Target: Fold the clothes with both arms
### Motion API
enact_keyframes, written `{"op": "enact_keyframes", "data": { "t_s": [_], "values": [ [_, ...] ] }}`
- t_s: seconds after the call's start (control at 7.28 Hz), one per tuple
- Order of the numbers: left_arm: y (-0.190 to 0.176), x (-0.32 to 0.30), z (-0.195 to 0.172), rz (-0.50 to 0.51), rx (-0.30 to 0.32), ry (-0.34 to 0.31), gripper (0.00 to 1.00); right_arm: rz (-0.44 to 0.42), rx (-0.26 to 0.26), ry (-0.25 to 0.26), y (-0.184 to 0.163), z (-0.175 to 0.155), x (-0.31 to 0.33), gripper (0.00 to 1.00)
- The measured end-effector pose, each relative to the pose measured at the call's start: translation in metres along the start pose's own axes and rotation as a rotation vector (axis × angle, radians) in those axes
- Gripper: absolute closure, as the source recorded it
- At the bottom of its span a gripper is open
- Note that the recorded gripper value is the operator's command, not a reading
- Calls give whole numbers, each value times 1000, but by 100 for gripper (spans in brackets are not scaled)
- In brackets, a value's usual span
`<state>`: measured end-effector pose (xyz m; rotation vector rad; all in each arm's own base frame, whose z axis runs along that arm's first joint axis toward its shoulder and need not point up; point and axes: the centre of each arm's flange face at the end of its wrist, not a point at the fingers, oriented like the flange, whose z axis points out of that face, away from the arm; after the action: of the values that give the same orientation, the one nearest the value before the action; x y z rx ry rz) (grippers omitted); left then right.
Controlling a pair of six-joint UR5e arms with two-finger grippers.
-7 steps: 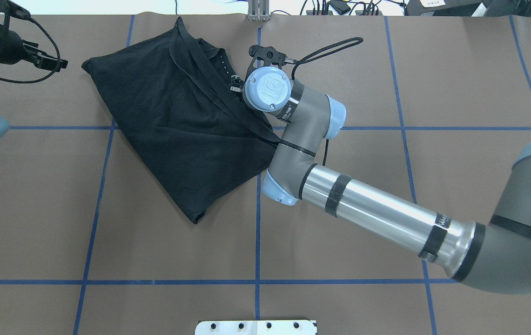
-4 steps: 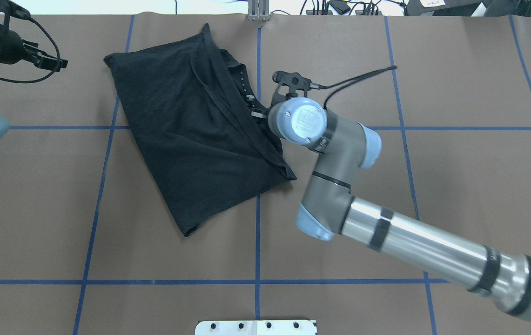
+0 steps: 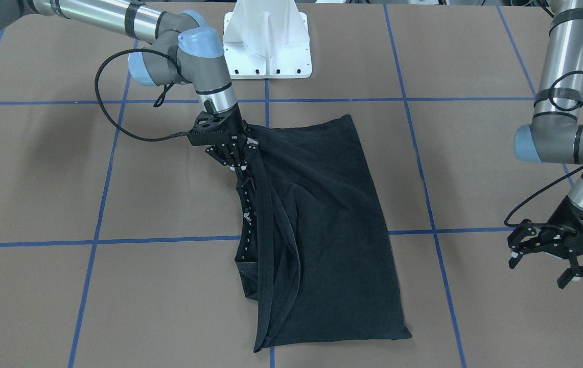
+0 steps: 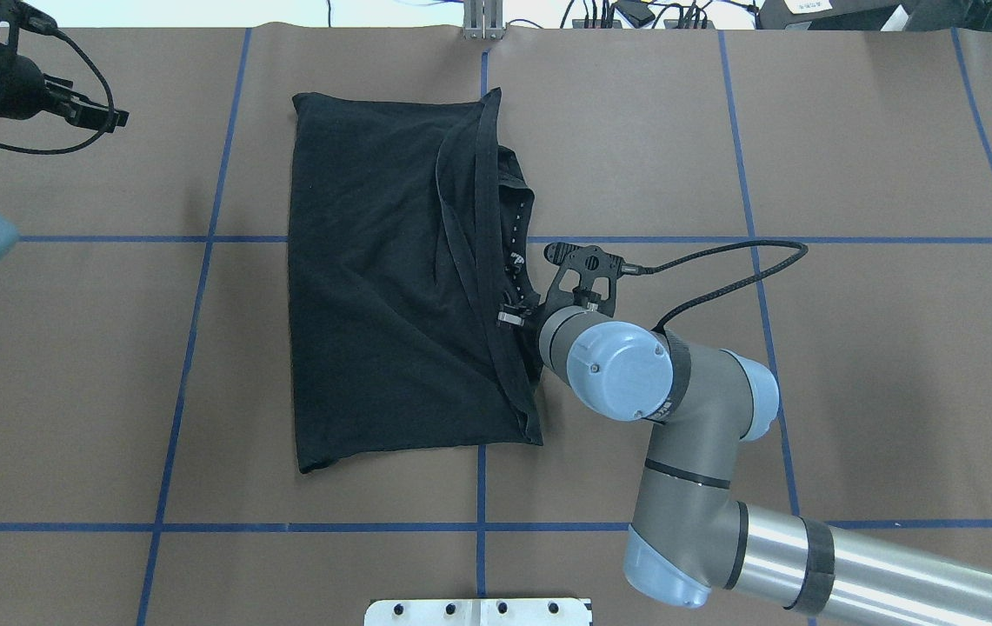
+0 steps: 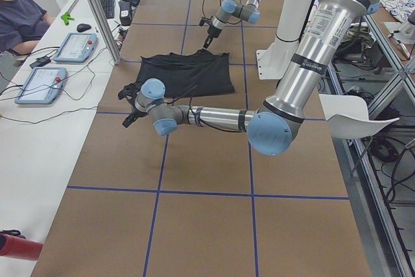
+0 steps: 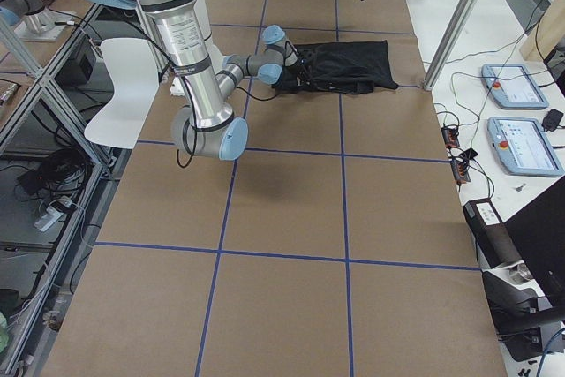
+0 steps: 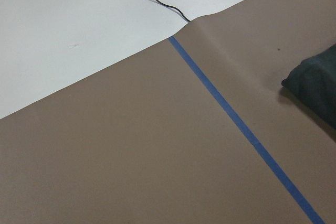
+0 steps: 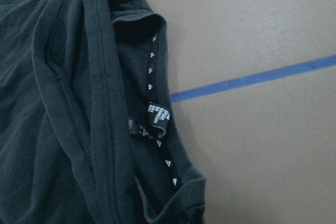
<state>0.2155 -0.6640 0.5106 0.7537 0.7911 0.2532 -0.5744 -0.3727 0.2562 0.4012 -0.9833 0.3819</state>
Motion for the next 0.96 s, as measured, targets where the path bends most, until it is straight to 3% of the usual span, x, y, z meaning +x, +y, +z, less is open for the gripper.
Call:
{"op": "enact_keyframes", "data": {
  "t_s": [0.82, 0.96],
  "values": [
    [-1, 1, -1, -2, 4, 2, 0, -78, -20, 61, 12, 0, 32, 100],
    [-2, 2, -1, -1, 5, 2, 0, -87, -22, 63, 10, 0, 34, 11]
  ]
}}
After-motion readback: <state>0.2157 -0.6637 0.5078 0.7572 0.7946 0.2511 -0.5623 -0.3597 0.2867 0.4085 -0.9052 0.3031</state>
